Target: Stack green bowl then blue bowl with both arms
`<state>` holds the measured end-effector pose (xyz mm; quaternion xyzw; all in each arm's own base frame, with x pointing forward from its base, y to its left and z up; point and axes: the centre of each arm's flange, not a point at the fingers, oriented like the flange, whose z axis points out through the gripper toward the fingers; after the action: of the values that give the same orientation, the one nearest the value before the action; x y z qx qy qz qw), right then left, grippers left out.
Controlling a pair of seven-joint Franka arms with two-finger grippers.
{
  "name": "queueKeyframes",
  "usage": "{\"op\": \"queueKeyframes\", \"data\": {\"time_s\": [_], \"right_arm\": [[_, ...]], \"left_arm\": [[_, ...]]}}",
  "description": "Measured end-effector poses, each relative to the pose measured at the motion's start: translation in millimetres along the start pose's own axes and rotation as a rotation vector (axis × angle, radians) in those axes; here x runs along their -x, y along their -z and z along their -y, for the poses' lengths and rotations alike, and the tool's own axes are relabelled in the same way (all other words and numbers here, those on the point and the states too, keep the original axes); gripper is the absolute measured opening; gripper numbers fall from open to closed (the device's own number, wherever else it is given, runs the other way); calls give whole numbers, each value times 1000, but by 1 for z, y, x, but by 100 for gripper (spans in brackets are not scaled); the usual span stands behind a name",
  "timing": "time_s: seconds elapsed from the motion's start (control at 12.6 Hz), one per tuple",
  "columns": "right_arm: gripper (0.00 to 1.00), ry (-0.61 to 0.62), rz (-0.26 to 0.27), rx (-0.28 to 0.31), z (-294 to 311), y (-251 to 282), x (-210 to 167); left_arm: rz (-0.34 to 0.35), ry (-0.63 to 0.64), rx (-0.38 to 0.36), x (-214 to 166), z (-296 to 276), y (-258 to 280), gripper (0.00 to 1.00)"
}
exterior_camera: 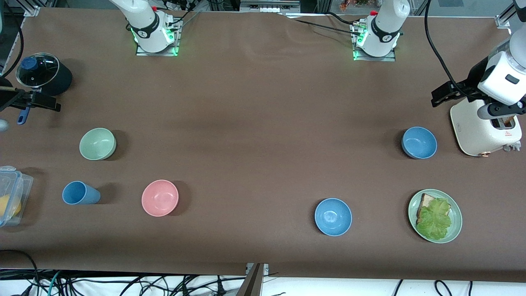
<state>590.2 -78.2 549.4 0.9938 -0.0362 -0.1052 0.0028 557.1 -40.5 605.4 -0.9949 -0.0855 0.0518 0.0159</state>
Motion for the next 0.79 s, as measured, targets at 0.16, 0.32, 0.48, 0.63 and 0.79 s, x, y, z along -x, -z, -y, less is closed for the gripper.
{"op": "queueKeyframes", "data": {"time_s": [0.16,0.32,0.48,0.63,0.79], "right_arm": [[100,-26,36,-4,-27,-29,-17],[100,-30,46,-6,-49,-59,-37],[100,-5,54,-32,-70,-101,-60],[100,16,73,-96,-107,-147,-74],[100,14,77,-132,-141,-178,-78]], "left_arm": [[0,0,0,0,0,0,100],[0,1,0,0,0,0,100],[3,3,0,0,2,0,100],[4,5,-1,0,3,-1,100],[5,6,1,0,3,-1,100]]}}
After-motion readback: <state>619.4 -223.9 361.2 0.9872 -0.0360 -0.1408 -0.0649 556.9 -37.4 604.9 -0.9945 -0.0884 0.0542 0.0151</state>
